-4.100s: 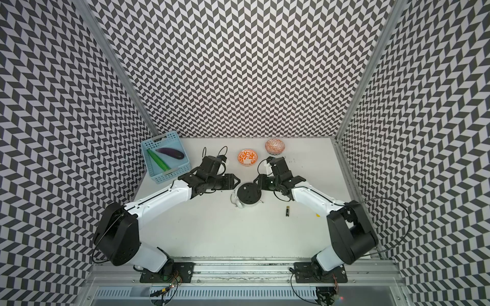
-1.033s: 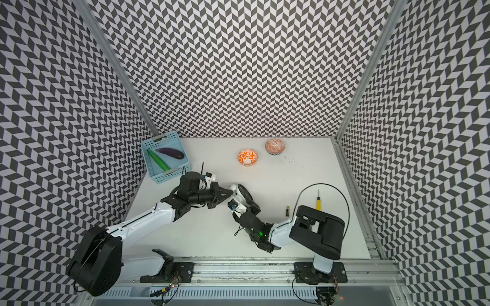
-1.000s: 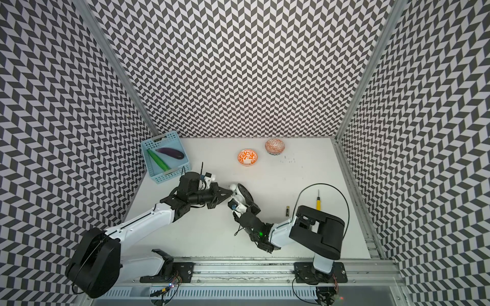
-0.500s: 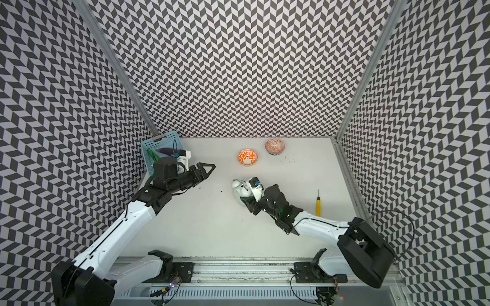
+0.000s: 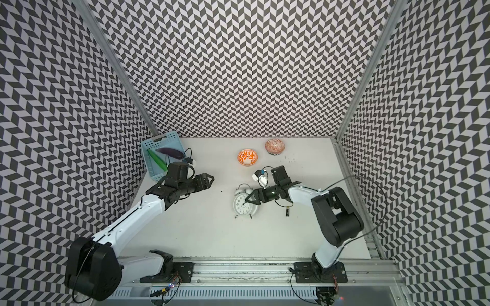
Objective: Remove the battery from the alarm
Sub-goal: Adjust the alarm at the center of the board, then reset both arms
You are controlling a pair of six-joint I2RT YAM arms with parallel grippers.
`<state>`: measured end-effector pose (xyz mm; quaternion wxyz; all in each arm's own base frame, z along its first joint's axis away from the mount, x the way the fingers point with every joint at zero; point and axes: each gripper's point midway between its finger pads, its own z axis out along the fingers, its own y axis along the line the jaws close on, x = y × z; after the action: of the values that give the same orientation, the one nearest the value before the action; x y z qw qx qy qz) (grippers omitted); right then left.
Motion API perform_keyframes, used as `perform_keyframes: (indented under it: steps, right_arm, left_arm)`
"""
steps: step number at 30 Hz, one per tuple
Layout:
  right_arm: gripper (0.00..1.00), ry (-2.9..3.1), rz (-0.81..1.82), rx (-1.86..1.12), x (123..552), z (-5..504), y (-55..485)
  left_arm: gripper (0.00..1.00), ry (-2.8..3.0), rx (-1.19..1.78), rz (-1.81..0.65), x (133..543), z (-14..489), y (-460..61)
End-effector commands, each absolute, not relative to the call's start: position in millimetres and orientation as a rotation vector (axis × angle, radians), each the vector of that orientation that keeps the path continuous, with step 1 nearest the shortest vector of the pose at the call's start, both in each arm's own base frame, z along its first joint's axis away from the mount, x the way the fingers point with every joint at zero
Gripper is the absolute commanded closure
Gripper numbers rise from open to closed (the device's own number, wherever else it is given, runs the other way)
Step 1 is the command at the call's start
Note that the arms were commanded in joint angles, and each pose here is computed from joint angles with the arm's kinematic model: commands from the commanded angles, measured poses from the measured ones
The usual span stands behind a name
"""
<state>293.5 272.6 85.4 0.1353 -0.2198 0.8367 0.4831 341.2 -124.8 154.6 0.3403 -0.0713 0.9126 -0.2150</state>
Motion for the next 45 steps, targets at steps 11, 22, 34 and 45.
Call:
perform_keyframes:
  steps: [11,22,34,45]
  right_arm:
    - [0.08,2.448,0.652,-0.269,417.6,106.8,141.2]
    - [0.01,1.594,0.005,0.154,367.4,206.6,-28.1]
    - [0.00,1.355,0.095,0.058,321.2,180.9,-6.1]
    - [0.01,1.591,0.028,0.009,385.0,153.5,7.6]
  left_arm:
    - [0.00,2.220,-0.412,-0.369,380.7,157.3,-55.9]
    - [0.00,1.772,-0.228,0.168,389.0,159.7,23.6]
    - [0.00,1.558,-0.033,0.031,376.1,153.5,5.8]
    - [0.00,1.635,0.006,-0.007,389.6,144.1,1.0]
